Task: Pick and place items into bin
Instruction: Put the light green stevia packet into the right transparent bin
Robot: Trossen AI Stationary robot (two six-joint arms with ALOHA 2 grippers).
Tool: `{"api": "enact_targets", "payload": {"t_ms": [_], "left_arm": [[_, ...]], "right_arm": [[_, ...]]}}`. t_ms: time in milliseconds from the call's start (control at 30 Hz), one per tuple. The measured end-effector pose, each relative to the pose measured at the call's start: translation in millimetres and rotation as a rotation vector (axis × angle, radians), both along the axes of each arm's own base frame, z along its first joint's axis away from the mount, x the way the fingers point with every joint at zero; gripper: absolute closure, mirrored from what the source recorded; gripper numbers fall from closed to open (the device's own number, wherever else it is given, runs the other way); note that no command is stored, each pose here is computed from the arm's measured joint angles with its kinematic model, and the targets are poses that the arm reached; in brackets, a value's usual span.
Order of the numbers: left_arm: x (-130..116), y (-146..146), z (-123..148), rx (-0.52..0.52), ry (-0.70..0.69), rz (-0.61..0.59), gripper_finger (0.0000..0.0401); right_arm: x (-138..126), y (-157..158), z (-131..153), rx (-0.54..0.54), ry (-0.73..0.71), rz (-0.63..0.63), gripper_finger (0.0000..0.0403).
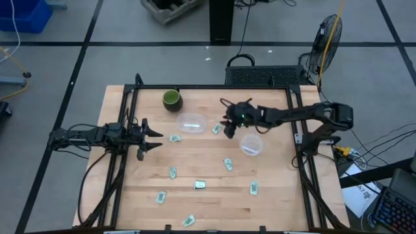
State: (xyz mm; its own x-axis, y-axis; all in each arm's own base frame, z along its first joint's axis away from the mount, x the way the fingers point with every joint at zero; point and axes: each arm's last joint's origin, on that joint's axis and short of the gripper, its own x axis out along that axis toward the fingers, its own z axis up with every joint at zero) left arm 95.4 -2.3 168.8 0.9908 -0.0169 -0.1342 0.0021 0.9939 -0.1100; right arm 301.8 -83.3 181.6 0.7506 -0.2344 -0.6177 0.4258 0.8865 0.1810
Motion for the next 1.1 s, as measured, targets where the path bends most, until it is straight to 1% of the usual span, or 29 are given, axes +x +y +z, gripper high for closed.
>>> {"api": "enact_targets", "payload": {"t_ms": [133, 267, 433, 633, 833, 1100], "left_arm": [[0, 0, 0, 0.000, 0.000, 0.000, 0.0210], [0, 0, 0, 0.000, 0.000, 0.000, 0.0210], [0, 0, 0, 0.000, 0.000, 0.000, 0.0210], [0, 0, 0, 0.000, 0.000, 0.000, 0.0210], [0, 0, 0, 0.000, 0.000, 0.000, 0.0210], [0, 0, 0, 0.000, 0.000, 0.000, 0.0210]], "right_arm": [[2, -16, -16, 0.106, 0.023, -0.084, 0.0264], [10, -26, -29, 0.217, 0.025, -0.067, 0.0264], [21, -31, -45, 0.295, 0.057, -0.067, 0.0264], [23, -32, -52, 0.311, 0.091, -0.085, 0.0264], [19, -32, -53, 0.289, 0.134, -0.130, 0.0264], [20, -32, -52, 0.296, 0.127, -0.129, 0.0264]]}}
